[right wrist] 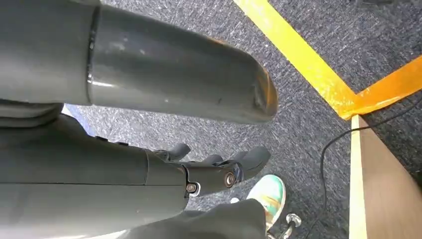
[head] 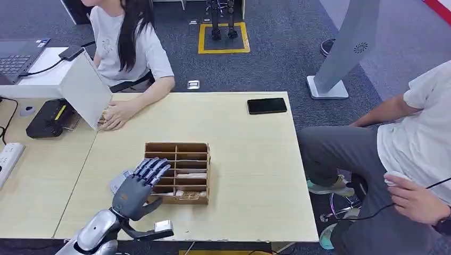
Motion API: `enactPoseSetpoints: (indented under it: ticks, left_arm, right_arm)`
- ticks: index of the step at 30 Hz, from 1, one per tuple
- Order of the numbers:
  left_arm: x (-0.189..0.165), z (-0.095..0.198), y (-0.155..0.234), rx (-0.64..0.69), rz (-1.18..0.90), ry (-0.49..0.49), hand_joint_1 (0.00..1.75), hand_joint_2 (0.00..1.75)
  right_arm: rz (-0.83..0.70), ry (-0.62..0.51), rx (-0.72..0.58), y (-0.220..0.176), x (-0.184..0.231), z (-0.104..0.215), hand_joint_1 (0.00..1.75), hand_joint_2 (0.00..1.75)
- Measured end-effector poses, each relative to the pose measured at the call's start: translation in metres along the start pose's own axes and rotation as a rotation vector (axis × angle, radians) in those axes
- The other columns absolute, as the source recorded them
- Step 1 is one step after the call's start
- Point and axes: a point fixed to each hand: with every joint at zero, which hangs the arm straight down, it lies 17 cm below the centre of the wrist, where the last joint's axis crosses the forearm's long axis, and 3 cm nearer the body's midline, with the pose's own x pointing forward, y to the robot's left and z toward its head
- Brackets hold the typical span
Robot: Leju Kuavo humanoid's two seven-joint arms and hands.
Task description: Pass the card to the sensor for recognition and then transmit it.
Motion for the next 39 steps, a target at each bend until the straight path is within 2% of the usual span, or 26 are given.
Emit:
enactPoseSetpoints:
  ticks: [14,26,39]
  left_arm:
    - [0.009,0.000,0.020,0.058,0.157,-0.020,0.00,1.75]
    - [0.019,-0.004,0.034,0.079,0.183,-0.058,0.00,1.75]
    - [0.022,-0.009,0.035,0.078,0.192,-0.059,0.00,1.75]
  right_arm:
    - [-0.002,-0.001,0.008,0.006,-0.003,0.002,0.00,0.00]
    - [-0.001,0.006,0.007,0.004,-0.004,0.002,0.00,0.00]
    - [0.006,0.009,0.004,0.002,-0.003,0.001,0.00,0.00]
